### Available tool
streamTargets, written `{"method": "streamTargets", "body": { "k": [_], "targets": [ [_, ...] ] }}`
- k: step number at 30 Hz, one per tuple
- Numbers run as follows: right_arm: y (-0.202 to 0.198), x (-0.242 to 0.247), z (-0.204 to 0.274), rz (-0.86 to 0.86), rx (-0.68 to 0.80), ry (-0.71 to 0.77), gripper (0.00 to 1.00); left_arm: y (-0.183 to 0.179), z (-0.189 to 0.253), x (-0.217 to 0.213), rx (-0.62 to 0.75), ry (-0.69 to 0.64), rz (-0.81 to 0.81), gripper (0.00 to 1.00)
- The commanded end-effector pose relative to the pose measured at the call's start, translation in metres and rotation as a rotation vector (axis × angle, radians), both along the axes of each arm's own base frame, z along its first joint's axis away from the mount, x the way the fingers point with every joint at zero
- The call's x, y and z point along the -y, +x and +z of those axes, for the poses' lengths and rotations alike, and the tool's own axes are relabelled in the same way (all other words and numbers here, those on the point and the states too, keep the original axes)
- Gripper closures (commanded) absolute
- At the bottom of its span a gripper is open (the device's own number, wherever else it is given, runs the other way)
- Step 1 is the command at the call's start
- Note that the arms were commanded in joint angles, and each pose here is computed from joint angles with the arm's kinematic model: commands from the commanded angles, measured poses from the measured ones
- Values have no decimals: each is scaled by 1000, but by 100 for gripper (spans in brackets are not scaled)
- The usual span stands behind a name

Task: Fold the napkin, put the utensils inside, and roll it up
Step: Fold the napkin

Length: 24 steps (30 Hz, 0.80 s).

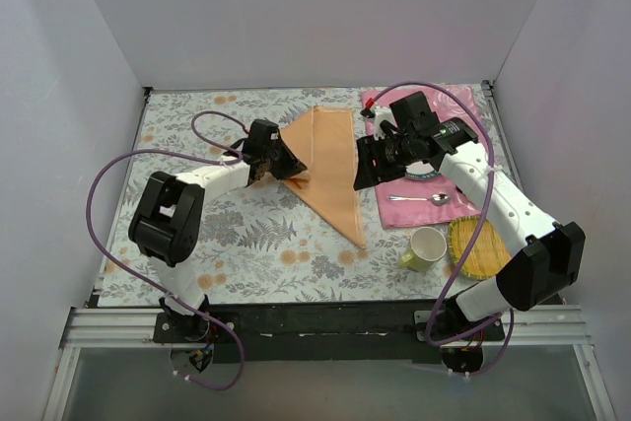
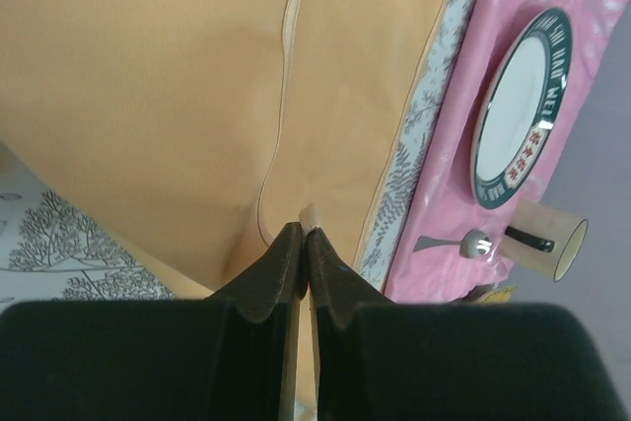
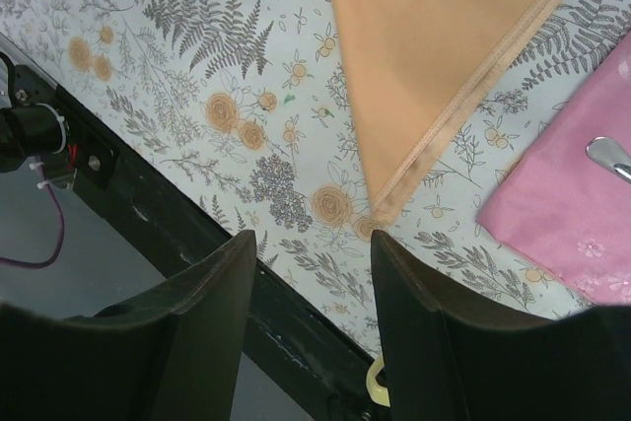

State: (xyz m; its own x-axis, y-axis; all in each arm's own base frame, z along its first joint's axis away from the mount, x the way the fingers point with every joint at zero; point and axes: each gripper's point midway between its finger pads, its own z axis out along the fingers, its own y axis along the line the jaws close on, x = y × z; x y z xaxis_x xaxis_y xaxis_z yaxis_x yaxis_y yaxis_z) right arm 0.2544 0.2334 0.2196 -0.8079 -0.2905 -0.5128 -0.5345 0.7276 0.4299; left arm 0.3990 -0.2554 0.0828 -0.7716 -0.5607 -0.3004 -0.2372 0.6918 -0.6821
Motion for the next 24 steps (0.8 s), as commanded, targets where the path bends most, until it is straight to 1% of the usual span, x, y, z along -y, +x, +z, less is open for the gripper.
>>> {"method": "streamTargets", "body": {
  "k": [1,2,4,5,8,10,11,12,15,16,17,19,21,23,24],
  "targets": [
    [-2,1,11,-1,33,34,42,45,37,-28,113,-8,92,98],
    [-3,2,12,-2,32,33,42,58,43,-44,126,-14,136,98],
    [-3,3,12,-5,36,31,42,73,51,-59,160,-29,173,98],
    [-2,4,12,-7,36,30,42,86,60,-75,182,-35,208,98],
    [-2,4,14,-7,35,27,42,106,63,-103,207,-27,262,98],
    [-1,5,14,-12,33,26,42,121,64,-114,222,-30,274,98],
    [0,5,16,-11,37,27,42,129,64,-127,227,-28,285,98],
    [0,5,16,-13,33,24,42,139,71,-131,247,-32,289,98],
    [0,6,16,-17,31,16,42,158,66,-155,259,1,320,98],
    [0,6,17,-19,33,17,42,168,75,-161,287,3,328,98],
    [0,7,17,-21,31,14,42,175,69,-171,280,12,344,98],
    [0,9,17,-24,31,9,42,186,75,-183,303,24,359,98],
    [-1,11,17,-29,26,4,42,194,69,-197,297,37,386,98],
    [-3,12,17,-33,24,-3,42,203,69,-228,308,45,440,98],
    [-3,14,17,-36,24,-3,42,205,68,-233,310,47,447,98]
  ]
}}
